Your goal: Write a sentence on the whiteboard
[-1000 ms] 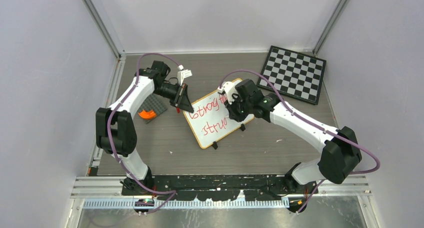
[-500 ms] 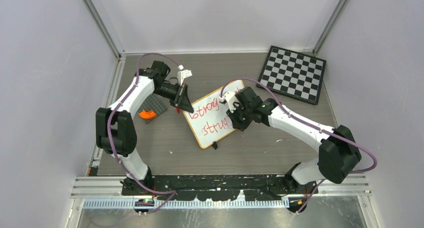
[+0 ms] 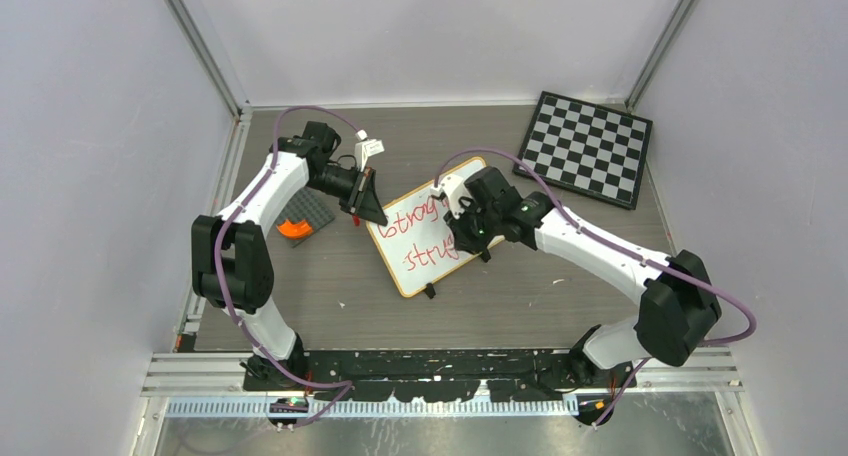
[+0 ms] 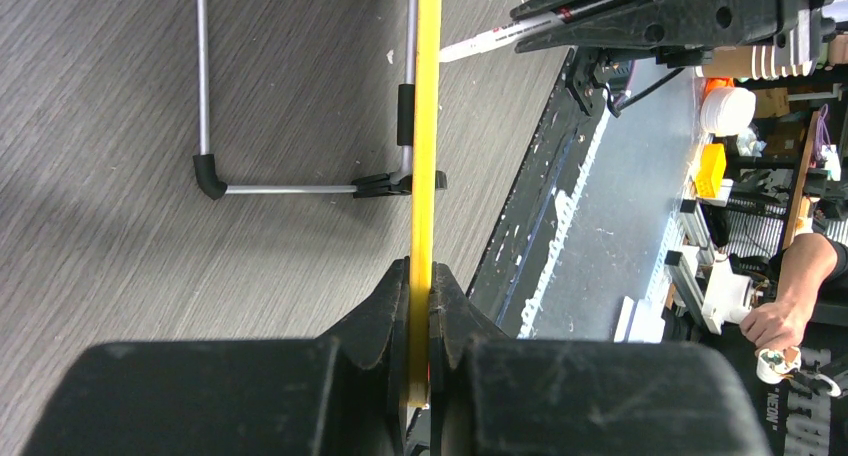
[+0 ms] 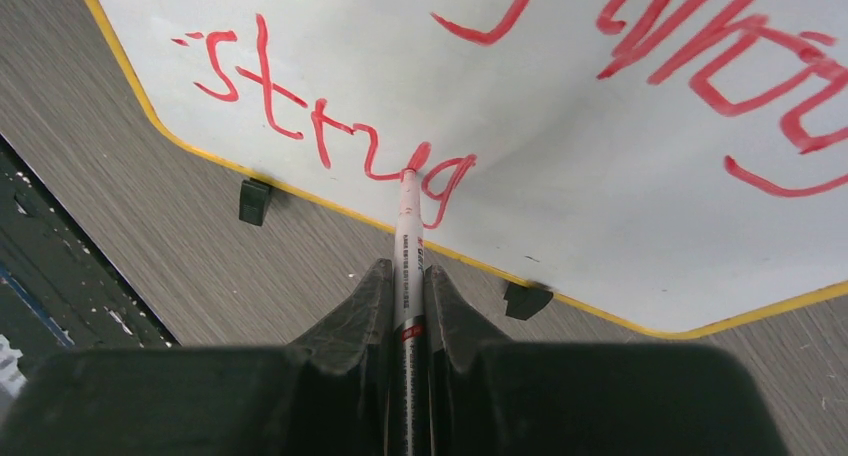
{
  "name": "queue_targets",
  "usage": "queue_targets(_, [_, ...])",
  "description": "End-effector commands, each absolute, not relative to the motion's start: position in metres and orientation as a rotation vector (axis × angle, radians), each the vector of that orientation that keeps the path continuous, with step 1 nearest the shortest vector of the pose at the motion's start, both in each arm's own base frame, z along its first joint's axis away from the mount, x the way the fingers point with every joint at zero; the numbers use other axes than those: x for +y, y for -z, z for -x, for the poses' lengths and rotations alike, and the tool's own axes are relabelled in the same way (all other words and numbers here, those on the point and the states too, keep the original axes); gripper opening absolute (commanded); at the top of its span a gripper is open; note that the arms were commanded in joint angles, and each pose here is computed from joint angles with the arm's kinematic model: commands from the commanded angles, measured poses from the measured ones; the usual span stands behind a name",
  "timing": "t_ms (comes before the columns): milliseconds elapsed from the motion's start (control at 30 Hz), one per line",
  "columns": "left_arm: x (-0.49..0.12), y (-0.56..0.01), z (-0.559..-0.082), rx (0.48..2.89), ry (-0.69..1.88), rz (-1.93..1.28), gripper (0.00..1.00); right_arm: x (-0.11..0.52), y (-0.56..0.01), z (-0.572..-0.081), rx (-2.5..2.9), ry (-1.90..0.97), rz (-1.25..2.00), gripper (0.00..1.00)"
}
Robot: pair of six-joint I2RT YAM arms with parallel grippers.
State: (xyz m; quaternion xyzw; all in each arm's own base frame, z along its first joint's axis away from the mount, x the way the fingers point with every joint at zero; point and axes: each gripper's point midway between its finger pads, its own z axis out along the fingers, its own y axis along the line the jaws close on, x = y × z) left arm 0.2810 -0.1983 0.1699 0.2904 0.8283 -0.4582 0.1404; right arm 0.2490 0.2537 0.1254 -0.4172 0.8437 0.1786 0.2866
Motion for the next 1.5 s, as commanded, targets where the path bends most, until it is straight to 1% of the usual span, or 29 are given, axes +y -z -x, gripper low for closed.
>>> queue_targets(0, [-0.192,-0.163,-0.284,2.452,1.252,-0.83,0.0,0.25,-0.158,-0.262,2.174,-0.492,1.041,0.0])
queue_targets(233, [-0.193,-0.163,-0.285,2.45,1.253,-0.831,0.0,0.226,-0.154,-0.276,2.199,-0.414,0.987,0.0])
queue_targets(567, [-0.193,-0.161,-0.285,2.452,1.256,-0.828,0.0,0.236,-0.156,-0.288,2.192,-0.423,0.971,0.0])
queue_targets(800, [-0.192,-0.161,-0.284,2.452,1.247,-0.833,0.0,0.241,-0.153,-0.282,2.197,-0.463,0.997,0.0])
queue_targets(900, [-0.192,-0.161,-0.284,2.452,1.249,-0.833,0.0,0.239,-0.143,-0.275,2.216,-0.462,1.023,0.0])
queue_targets(1200, [-0.192,-0.159,-0.284,2.454,1.25,-0.835,0.0,0.228,-0.122,-0.269,2.252,-0.402,1.065,0.0])
queue_targets(1300, [-0.192,-0.16,-0.285,2.453,1.249,-0.835,0.0,0.224,-0.124,-0.273,2.249,-0.372,1.058,0.0])
queue_targets(1467, [-0.193,-0.16,-0.284,2.452,1.253,-0.836,0.0,0.225,-0.145,-0.284,2.211,-0.368,1.026,0.0])
